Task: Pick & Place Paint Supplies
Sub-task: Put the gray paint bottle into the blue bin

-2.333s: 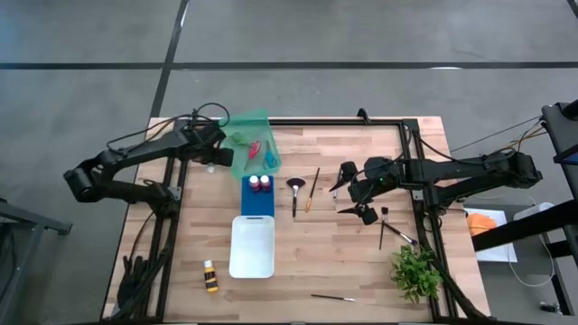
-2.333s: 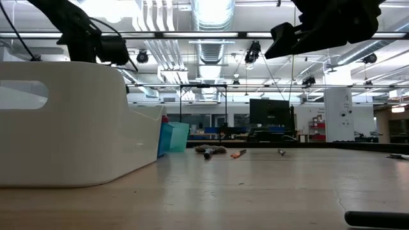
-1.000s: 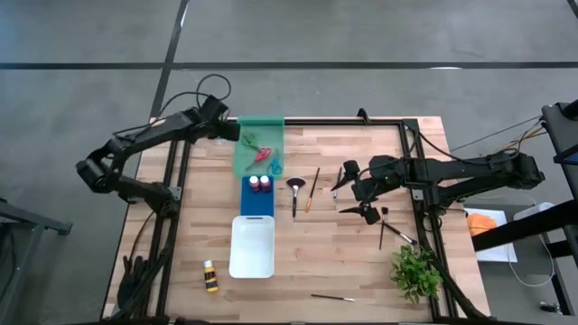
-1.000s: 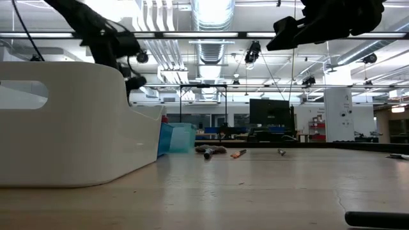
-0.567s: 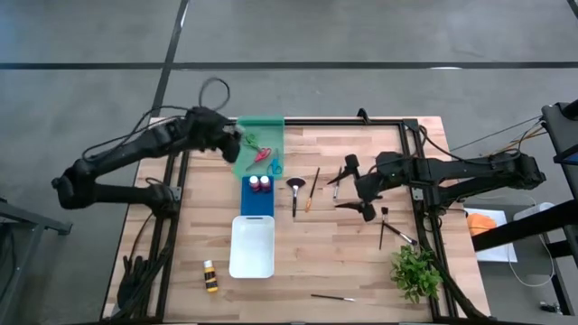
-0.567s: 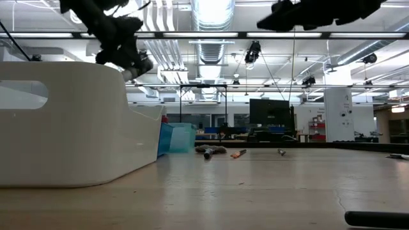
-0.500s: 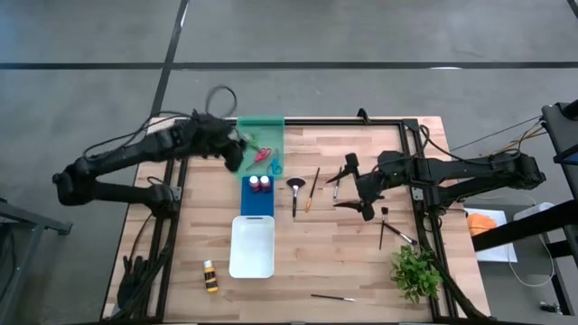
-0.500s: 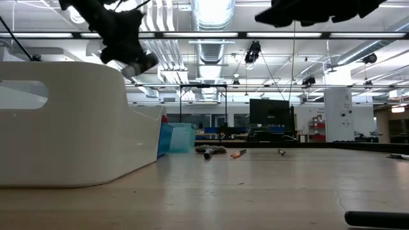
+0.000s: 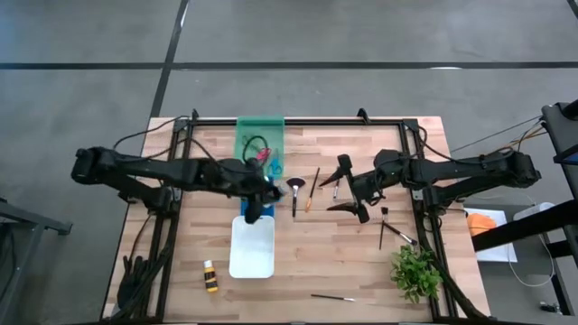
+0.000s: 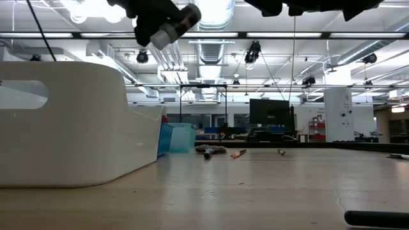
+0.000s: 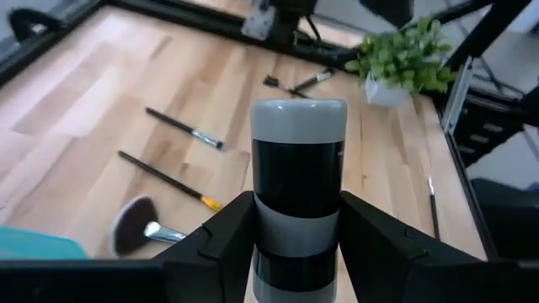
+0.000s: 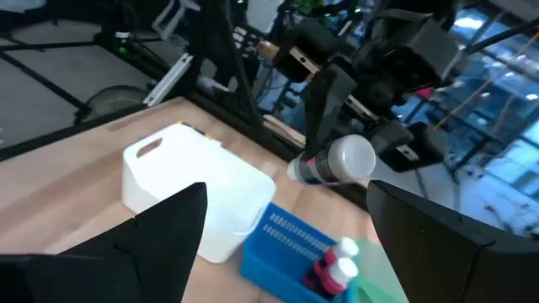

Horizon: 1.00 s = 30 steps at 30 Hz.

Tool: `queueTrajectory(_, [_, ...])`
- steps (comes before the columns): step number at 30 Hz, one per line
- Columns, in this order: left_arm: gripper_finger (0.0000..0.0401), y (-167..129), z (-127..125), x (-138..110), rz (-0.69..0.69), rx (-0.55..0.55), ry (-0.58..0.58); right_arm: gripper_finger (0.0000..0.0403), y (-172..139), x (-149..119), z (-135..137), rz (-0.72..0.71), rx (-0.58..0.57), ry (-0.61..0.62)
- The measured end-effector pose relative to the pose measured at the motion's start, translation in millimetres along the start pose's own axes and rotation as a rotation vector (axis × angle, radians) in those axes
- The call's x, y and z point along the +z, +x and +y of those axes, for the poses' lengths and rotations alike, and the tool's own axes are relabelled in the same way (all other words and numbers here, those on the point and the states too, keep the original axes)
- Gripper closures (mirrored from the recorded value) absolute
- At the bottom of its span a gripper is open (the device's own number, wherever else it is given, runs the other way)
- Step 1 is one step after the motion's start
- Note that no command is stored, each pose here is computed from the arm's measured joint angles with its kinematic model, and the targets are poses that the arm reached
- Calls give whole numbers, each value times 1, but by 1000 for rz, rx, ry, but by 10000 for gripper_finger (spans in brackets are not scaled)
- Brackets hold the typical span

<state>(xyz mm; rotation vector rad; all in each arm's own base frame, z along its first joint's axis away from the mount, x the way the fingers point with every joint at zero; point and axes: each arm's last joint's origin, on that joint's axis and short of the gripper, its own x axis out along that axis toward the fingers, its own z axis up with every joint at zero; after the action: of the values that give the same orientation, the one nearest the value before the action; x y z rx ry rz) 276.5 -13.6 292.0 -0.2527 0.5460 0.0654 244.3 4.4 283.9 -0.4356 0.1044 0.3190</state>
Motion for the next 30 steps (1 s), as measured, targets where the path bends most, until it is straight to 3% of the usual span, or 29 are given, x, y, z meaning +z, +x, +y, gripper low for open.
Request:
queueTrajectory(12, [240,44,-19,19,71,-80,93,78,39,1,-10,38,56,38])
queueTrajectory(30, [240,45,-26,21,52,-115,111,78,76,-1,-19,130,156,67])
